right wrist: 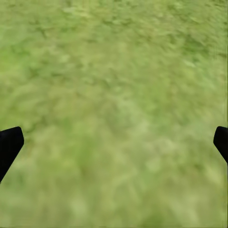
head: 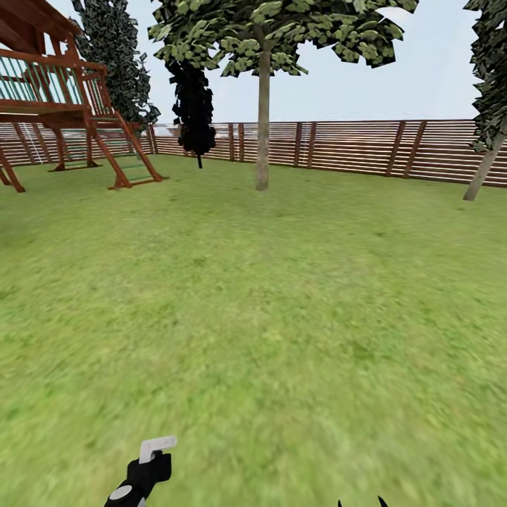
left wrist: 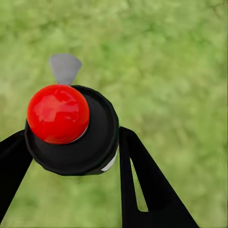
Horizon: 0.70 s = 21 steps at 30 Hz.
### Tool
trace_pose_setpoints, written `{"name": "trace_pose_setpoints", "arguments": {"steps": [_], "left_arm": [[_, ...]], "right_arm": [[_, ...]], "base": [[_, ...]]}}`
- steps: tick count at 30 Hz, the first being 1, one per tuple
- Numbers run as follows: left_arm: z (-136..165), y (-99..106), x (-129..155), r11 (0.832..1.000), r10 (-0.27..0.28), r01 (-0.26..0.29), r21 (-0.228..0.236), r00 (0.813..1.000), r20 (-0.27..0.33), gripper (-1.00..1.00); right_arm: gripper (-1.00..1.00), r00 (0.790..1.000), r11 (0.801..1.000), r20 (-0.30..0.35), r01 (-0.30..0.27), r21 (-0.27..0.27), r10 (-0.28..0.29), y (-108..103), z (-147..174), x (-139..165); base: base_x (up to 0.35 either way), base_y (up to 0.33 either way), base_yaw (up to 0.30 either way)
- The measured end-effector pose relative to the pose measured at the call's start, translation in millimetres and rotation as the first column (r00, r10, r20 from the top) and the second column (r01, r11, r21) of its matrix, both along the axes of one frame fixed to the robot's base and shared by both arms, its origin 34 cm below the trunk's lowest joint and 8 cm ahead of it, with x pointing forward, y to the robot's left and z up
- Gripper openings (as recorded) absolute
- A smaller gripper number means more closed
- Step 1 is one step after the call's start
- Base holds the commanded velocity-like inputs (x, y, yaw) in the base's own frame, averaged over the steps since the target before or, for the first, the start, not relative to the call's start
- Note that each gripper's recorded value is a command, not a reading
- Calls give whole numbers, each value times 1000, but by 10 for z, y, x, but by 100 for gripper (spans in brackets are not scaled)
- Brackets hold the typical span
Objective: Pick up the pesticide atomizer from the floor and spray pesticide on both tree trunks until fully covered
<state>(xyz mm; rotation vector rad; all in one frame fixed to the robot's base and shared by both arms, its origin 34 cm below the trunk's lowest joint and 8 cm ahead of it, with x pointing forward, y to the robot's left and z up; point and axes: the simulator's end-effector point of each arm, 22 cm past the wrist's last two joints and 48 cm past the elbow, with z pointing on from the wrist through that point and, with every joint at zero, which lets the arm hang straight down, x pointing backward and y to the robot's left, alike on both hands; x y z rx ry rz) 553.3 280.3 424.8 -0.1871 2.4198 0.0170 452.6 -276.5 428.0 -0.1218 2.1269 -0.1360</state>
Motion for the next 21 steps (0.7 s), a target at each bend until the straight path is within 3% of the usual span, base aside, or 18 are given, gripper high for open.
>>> {"name": "trace_pose_setpoints", "arguments": {"steps": [21], "left_arm": [[-1,0,-1,1000,0,0,0,1000,0,-100]], "right_arm": [[100,1000,1000,0,0,0,0,0,0,0]], "base": [[275,0,0]]}}
